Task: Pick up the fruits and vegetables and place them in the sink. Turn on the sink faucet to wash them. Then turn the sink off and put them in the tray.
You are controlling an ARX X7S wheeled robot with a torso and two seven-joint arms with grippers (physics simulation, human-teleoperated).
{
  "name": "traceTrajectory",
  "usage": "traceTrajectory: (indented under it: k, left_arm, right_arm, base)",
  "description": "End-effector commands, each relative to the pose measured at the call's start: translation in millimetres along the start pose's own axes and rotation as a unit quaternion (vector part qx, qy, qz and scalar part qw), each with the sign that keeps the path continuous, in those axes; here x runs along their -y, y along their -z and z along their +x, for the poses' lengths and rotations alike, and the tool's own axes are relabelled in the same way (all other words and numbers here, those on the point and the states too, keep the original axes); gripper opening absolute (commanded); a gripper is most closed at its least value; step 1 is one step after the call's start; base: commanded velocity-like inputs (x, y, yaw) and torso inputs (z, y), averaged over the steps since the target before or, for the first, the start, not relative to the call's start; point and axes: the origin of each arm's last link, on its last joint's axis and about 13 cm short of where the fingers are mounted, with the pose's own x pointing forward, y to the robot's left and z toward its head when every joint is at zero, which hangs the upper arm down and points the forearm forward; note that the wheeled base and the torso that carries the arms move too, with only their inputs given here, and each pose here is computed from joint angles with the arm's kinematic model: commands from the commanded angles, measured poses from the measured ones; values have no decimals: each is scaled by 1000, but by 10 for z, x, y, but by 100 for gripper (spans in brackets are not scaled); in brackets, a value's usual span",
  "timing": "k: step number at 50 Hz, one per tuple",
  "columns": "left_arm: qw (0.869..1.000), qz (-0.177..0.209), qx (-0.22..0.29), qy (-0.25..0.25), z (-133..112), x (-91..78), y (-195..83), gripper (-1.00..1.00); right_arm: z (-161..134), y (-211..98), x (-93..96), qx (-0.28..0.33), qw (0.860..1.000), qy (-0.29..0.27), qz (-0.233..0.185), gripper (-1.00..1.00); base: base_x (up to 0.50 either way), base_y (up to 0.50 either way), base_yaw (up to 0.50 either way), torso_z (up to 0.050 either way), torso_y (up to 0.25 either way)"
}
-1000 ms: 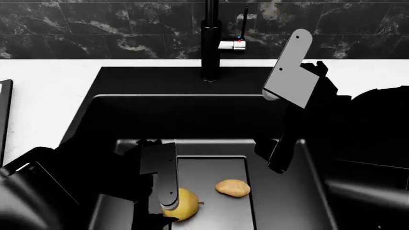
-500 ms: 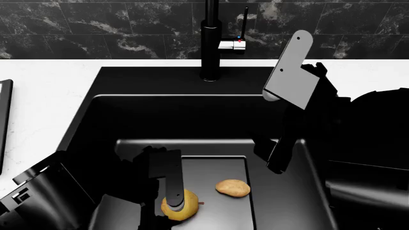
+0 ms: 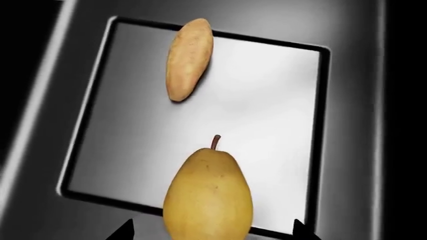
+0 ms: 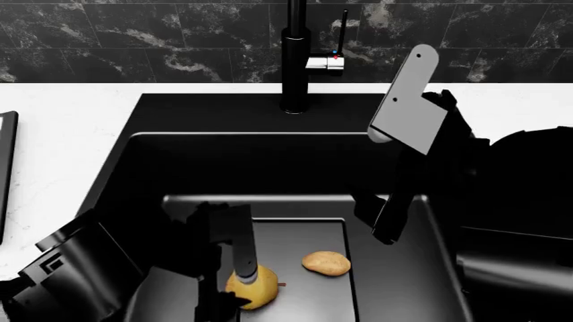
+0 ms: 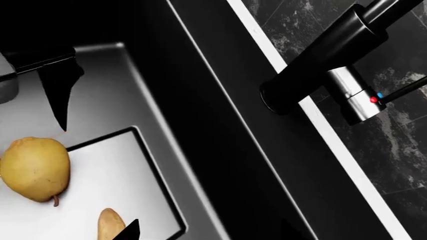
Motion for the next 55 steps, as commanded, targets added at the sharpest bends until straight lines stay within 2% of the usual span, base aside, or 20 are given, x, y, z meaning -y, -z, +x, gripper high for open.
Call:
traceTrajectory:
  k: [1,55]
  left_arm:
    - [1000,-2,-2,-7,52,-53,5,100]
    - [999,-11,-38,14,542,-112,177,100]
  right_arm:
    - [-1,9,-8,2,1000,-1,2,100]
    - [14,50,-56,10,1000,-6,5,100]
  base:
    - [0,0,0,0,0]
    - [0,0,0,0,0]
